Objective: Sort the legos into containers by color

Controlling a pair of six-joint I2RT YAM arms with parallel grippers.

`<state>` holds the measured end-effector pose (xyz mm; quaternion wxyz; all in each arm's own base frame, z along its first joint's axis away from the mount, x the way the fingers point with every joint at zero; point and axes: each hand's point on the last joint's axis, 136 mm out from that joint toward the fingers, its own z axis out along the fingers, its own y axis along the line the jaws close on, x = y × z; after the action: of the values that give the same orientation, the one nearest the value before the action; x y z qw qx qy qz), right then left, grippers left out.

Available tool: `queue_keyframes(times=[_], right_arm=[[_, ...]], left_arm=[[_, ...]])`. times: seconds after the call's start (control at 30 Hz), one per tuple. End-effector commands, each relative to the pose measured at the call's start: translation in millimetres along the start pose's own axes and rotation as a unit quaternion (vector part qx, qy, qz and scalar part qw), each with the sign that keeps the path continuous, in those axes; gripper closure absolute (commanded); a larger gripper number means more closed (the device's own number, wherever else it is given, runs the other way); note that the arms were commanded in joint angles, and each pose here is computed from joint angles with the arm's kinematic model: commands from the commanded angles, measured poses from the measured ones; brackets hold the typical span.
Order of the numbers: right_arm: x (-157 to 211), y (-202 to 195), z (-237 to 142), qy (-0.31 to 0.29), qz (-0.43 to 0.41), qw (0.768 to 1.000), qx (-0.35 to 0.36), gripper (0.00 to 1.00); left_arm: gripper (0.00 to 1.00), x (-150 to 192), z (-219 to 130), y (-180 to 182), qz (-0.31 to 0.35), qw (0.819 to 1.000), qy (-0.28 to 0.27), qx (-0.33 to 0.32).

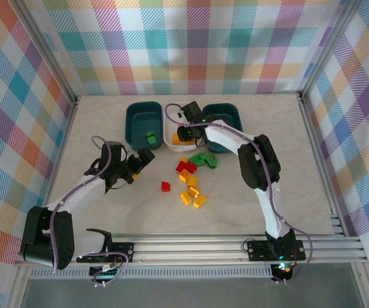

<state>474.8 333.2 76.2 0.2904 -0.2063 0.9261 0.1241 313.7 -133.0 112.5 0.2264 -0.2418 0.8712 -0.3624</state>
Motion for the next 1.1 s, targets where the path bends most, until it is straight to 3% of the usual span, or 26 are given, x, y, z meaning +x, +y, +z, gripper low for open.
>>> queue_keyframes(times=[0.0, 0.07, 0.17, 0.33, 0.43, 0.6, 0.73, 0.83, 1.07], right_arm=[[-6.7, 3.0, -3.9, 0.006, -0.006, 1.0, -0.009, 0.57], [-10.9, 3.6, -8.2, 0.001, -0.008, 1.0, -0.009, 0.45], [-22.4, 4.7, -24.8, -0.017, -0.009, 1.0, -0.007, 0.36], [-34.7, 7.7, -71.9, -0.068, 0.004, 0.998, -0.011, 0.35], [-22.6, 16.4, -105.7, -0.091, 0.016, 0.996, -0.017, 0.35], [45.3, 47.2, -138.5, -0.076, -0.006, 0.996, -0.045, 0.3], [132.0, 74.3, -144.9, -0.033, -0.081, 0.993, -0.08, 0.18], [187.8, 77.3, -149.1, 0.014, -0.096, 0.992, -0.082, 0.15], [243.6, 75.8, -154.0, 0.07, -0.111, 0.989, -0.067, 0.06]], left_arm=[[0.0, 5.8, -5.4, -0.5, 0.008, 1.0, 0.007, 0.006], [0.0, 7.4, -5.1, -2.6, 0.007, 1.0, 0.012, 0.014], [0.0, 7.9, -5.3, -5.0, 0.007, 1.0, 0.014, 0.019], [0.0, 7.7, -7.8, -11.5, 0.011, 0.999, 0.013, 0.031], [0.0, 12.3, -5.9, -12.3, 0.015, 0.999, 0.015, 0.033], [0.0, 29.3, 1.1, -20.6, 0.04, 0.998, 0.028, 0.042], [0.0, 43.2, 5.4, -33.5, 0.084, 0.994, 0.037, 0.06], [0.0, 49.9, 7.1, -40.5, 0.098, 0.991, 0.04, 0.086], [0.0, 56.3, 13.2, -48.0, 0.112, 0.988, 0.034, 0.1]])
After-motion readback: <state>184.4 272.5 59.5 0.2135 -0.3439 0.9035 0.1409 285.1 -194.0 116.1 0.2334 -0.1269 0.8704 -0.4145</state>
